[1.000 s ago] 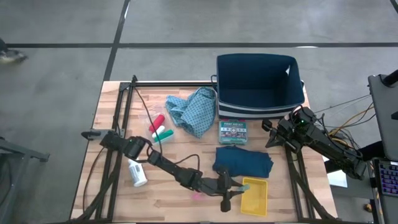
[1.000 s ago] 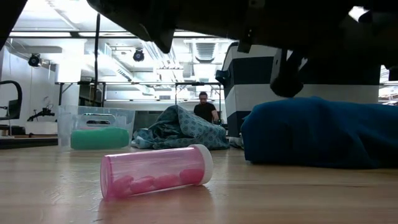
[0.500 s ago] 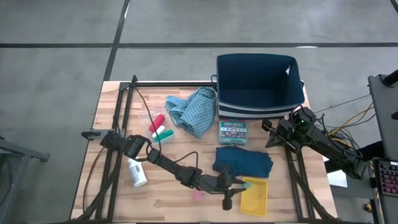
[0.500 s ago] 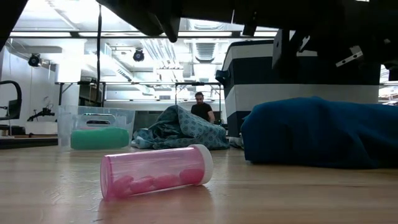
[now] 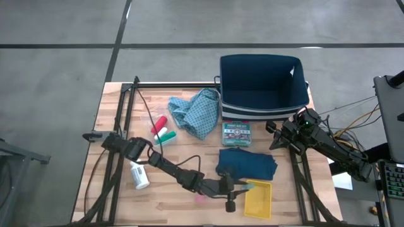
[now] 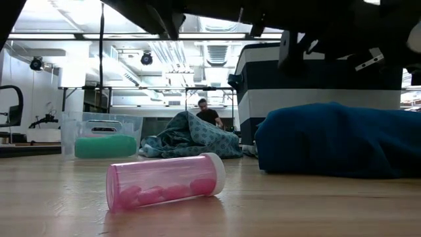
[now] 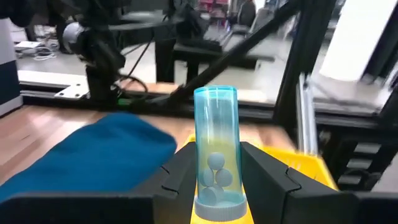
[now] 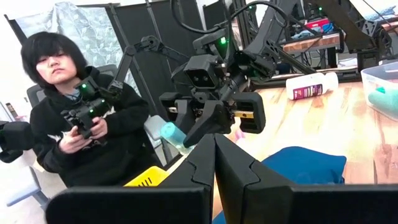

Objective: Pick & place medical supplies in basket/bin
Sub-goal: Put the blue pill bottle into the yellow bin

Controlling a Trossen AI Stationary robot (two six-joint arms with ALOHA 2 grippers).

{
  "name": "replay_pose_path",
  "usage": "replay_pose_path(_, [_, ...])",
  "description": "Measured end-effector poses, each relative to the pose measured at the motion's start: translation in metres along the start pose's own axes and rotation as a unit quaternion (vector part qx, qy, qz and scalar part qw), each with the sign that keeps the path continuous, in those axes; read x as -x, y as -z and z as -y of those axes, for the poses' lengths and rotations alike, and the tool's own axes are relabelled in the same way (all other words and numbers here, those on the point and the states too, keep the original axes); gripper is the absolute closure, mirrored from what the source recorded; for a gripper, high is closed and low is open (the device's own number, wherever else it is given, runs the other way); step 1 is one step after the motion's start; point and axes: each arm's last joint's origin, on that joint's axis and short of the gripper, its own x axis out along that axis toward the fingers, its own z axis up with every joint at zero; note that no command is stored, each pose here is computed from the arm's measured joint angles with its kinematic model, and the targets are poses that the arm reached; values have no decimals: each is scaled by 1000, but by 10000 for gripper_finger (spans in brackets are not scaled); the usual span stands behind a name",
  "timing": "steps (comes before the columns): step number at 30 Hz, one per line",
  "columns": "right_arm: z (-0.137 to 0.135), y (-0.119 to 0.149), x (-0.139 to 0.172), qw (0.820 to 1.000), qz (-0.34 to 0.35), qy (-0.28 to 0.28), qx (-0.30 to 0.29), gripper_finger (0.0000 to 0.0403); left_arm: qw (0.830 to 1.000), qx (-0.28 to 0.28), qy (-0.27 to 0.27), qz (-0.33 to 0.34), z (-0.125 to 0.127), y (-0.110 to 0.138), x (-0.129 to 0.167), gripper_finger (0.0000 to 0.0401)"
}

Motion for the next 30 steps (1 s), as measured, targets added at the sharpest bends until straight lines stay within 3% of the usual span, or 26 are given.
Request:
replay_pose_path(5, [0, 0, 0, 1000, 0, 0, 0, 394, 994, -36, -24, -105, 3, -6, 14, 284])
replay_pose_path(11, [0, 0, 0, 1000, 0, 0, 0, 394, 966, 78, -94, -228, -8, -18, 39, 284])
replay_pose_path(14, [0, 0, 0, 1000, 0, 0, 0, 394, 957, 106, -108, -249, -10, -23, 45, 284])
replay_pose_path(20, [0, 0, 0, 1000, 0, 0, 0, 394, 945, 150, -71, -281, -7, -17, 45, 284])
replay_pose_path(30, [0, 0, 0, 1000, 0, 0, 0, 394, 931, 200, -59, -300, -4, 14, 34, 284])
